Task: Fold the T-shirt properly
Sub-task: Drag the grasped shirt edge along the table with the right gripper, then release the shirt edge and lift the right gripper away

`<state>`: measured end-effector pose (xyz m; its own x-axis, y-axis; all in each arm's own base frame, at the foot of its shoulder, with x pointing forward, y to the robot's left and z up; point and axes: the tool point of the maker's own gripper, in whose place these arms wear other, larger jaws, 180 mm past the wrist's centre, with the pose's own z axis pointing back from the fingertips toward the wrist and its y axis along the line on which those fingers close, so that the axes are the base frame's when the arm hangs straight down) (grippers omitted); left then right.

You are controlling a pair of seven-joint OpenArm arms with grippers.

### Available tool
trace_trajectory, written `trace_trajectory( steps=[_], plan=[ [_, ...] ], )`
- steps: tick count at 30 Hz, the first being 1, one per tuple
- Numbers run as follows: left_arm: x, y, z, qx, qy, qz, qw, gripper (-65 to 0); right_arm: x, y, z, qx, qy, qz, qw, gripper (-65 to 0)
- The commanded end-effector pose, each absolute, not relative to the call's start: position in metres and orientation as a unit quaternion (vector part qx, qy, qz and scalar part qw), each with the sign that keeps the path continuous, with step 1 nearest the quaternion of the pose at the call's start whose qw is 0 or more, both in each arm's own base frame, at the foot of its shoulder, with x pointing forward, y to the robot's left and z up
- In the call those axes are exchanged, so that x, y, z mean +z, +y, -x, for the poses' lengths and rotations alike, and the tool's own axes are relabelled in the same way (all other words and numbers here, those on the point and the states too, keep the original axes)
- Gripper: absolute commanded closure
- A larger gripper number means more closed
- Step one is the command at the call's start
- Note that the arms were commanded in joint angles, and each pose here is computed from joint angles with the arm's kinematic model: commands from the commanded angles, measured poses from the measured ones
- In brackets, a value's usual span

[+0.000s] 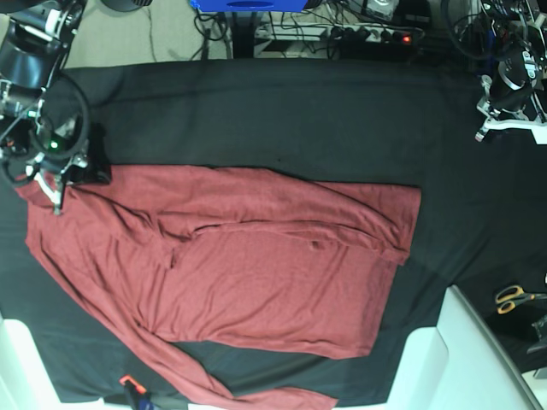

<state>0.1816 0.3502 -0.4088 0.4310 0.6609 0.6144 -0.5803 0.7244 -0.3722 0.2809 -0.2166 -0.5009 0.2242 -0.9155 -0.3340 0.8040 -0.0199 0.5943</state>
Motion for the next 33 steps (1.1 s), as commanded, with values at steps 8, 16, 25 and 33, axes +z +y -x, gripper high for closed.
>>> trace_trajectory(
  steps=[8, 16, 25, 33],
  plan=[
    [-0.398, 0.356, -0.187, 0.360, -0.405, 0.049, 0.839, 0.0, -0.485, -0.244, -0.304, -0.616, -0.119, -0.345, 0.698, -0.3],
    [-0.398, 0.357, -0.186, 0.361, -0.405, 0.048, 0.839, 0.0, -0.474, -0.251, -0.317, -0.611, -0.133, -0.348, 0.698, -0.3],
    [-0.398, 0.358, -0.186, 0.360, -0.404, 0.047, 0.839, 0.0, -0.482, -0.256, -0.317, -0.624, -0.118, -0.342, 0.692, -0.3],
    [-0.398, 0.356, -0.187, 0.358, -0.405, 0.049, 0.840, 0.0, -0.477, -0.278, -0.330, -0.633, -0.139, -0.325, 0.689, -0.2]
  ],
)
